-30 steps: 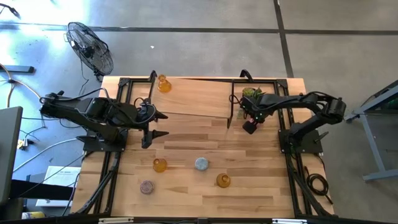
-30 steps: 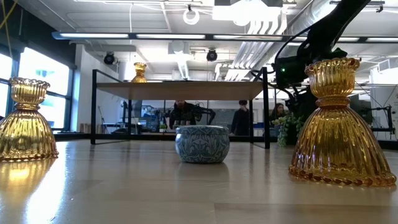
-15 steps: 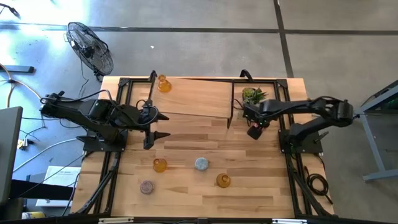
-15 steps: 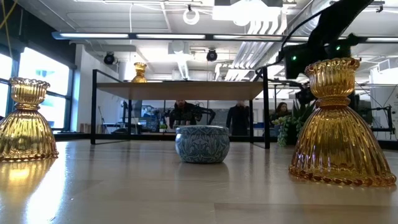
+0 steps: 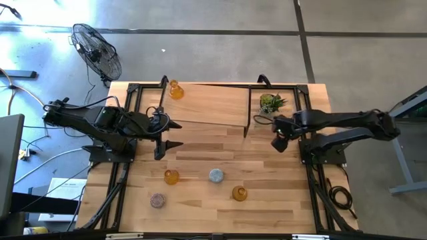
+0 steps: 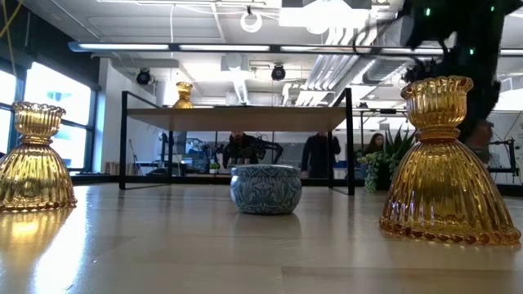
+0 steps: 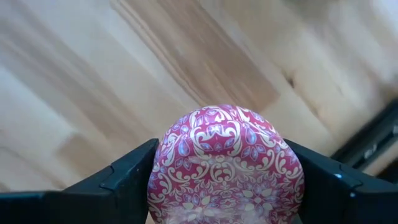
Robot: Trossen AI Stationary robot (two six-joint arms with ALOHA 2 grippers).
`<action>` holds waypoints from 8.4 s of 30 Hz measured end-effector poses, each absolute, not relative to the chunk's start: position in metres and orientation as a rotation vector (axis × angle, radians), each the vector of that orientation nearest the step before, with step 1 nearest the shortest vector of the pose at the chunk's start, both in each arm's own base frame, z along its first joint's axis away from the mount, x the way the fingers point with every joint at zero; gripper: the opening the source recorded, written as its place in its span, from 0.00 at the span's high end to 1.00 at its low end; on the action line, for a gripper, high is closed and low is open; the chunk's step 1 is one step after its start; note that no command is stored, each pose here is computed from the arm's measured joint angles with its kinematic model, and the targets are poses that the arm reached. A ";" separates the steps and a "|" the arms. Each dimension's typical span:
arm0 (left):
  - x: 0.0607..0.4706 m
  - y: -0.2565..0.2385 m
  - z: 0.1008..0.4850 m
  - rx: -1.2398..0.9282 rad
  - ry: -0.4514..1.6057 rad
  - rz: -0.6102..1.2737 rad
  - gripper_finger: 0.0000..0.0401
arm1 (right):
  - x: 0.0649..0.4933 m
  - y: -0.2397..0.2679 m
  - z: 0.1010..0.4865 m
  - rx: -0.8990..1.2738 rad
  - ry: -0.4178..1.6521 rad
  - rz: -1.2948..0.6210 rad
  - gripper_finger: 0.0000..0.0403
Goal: Pick & Place candle stick holders
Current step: Put the pink scented candle on the shelf, then put the top yellow candle holder on the shelf
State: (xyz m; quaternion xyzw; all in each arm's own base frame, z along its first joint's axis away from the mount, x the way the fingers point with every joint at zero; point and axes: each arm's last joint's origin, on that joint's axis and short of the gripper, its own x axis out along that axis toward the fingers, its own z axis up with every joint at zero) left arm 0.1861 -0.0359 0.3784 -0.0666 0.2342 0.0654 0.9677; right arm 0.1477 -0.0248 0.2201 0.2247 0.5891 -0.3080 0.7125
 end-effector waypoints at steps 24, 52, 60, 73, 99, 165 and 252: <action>0.187 -0.038 0.381 -0.147 0.455 0.077 0.23 | 0.288 -0.060 0.389 0.080 0.963 -0.493 0.28; 0.185 -0.037 0.377 -0.109 0.500 0.077 0.23 | 0.341 -0.177 0.322 0.235 1.278 -0.484 0.22; 0.185 -0.037 0.377 -0.109 0.500 0.077 0.23 | 0.342 -0.177 0.322 0.236 1.273 -0.492 0.21; 0.195 -0.041 0.370 -0.105 0.542 0.045 0.23 | 0.342 -0.178 0.321 0.255 1.272 -0.508 0.21; 0.200 -0.042 0.365 -0.104 0.584 0.025 0.23 | 0.356 -0.181 0.292 0.261 1.369 -0.505 0.21; 0.199 -0.042 0.364 -0.105 0.594 0.028 0.23 | 0.361 -0.173 0.293 0.410 1.310 -0.495 0.21; 0.198 -0.042 0.364 -0.107 0.601 0.030 0.23 | 0.269 -0.025 0.453 0.001 0.811 -0.308 0.01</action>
